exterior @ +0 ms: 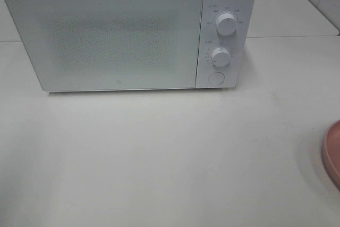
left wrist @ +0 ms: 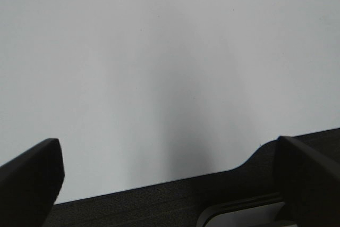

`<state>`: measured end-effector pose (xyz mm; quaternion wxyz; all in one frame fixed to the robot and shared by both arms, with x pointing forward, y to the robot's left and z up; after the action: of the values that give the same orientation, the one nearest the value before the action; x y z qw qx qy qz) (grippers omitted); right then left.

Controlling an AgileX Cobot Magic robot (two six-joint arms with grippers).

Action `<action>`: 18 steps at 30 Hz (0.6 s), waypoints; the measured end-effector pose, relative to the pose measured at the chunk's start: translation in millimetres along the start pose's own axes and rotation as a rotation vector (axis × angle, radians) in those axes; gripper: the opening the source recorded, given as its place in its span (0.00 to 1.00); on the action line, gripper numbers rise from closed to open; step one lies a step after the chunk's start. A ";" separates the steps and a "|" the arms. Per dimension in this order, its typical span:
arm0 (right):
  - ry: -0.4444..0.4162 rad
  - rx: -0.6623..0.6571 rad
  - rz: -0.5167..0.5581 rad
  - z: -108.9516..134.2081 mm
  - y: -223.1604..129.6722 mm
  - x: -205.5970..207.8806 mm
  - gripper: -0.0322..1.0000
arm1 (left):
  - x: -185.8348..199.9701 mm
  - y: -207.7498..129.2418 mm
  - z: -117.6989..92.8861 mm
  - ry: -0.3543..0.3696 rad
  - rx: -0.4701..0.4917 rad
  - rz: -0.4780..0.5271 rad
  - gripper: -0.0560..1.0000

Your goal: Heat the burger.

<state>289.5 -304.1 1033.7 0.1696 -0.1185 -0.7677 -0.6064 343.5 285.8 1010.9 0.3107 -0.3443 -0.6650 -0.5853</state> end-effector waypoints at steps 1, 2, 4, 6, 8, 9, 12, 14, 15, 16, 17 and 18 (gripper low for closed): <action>0.000 0.000 0.000 0.0 0.0 0.0 0.76 | -3.5 -8.9 1.6 0.000 -0.001 -0.012 0.99; 0.000 0.000 0.000 0.0 0.0 0.0 0.76 | -7.7 -14.9 3.3 0.001 -0.003 -0.029 0.99; 0.000 0.000 0.000 0.0 0.0 0.0 0.76 | -8.0 -16.5 4.0 0.003 -0.005 -0.042 0.99; 0.000 0.000 0.000 0.0 0.0 0.0 0.76 | -5.8 -16.3 4.3 0.001 -0.007 -0.075 0.99; 0.000 0.000 0.000 0.0 0.0 0.0 0.76 | -4.4 -16.2 4.2 -0.001 -0.008 -0.087 0.99; 0.000 0.000 0.000 0.0 0.0 0.0 0.76 | -2.6 -17.1 4.2 -0.003 -0.008 -0.105 0.99; 0.000 0.000 0.000 0.0 0.0 0.0 0.76 | 1.3 -18.0 4.1 -0.007 -0.010 -0.137 0.99; 0.000 0.000 0.000 0.0 0.0 0.0 0.76 | 5.6 -19.0 3.9 -0.013 -0.010 -0.169 0.99; 0.000 0.000 0.000 0.0 0.0 0.0 0.76 | 8.6 -20.0 3.4 -0.020 -0.006 -0.192 0.99; 0.000 0.000 0.000 0.0 0.0 0.0 0.76 | 14.9 -21.7 1.2 -0.042 0.002 -0.241 0.99; 0.000 0.000 0.000 0.0 0.0 0.0 0.76 | 14.9 -21.7 1.2 -0.042 0.002 -0.241 0.99; 0.000 0.000 0.000 0.0 0.0 0.0 0.76 | 18.9 -23.1 -0.2 -0.056 0.005 -0.272 0.99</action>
<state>289.5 -304.1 1033.7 0.1696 -0.1185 -0.7677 -0.6064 313.8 285.6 1013.3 0.2106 -0.2666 -0.7153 -0.6107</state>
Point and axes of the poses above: a point on each arm's last joint axis where the gripper is mounted, x pointing back along that axis away from the gripper, z along the wrist's bending axis when the last joint is at zero, y = z × x, the point moved 6 cm from there along -x, pointing out along that axis toward the gripper, and after that the axes turned 14 degrees about x, right-handed, at the moved point
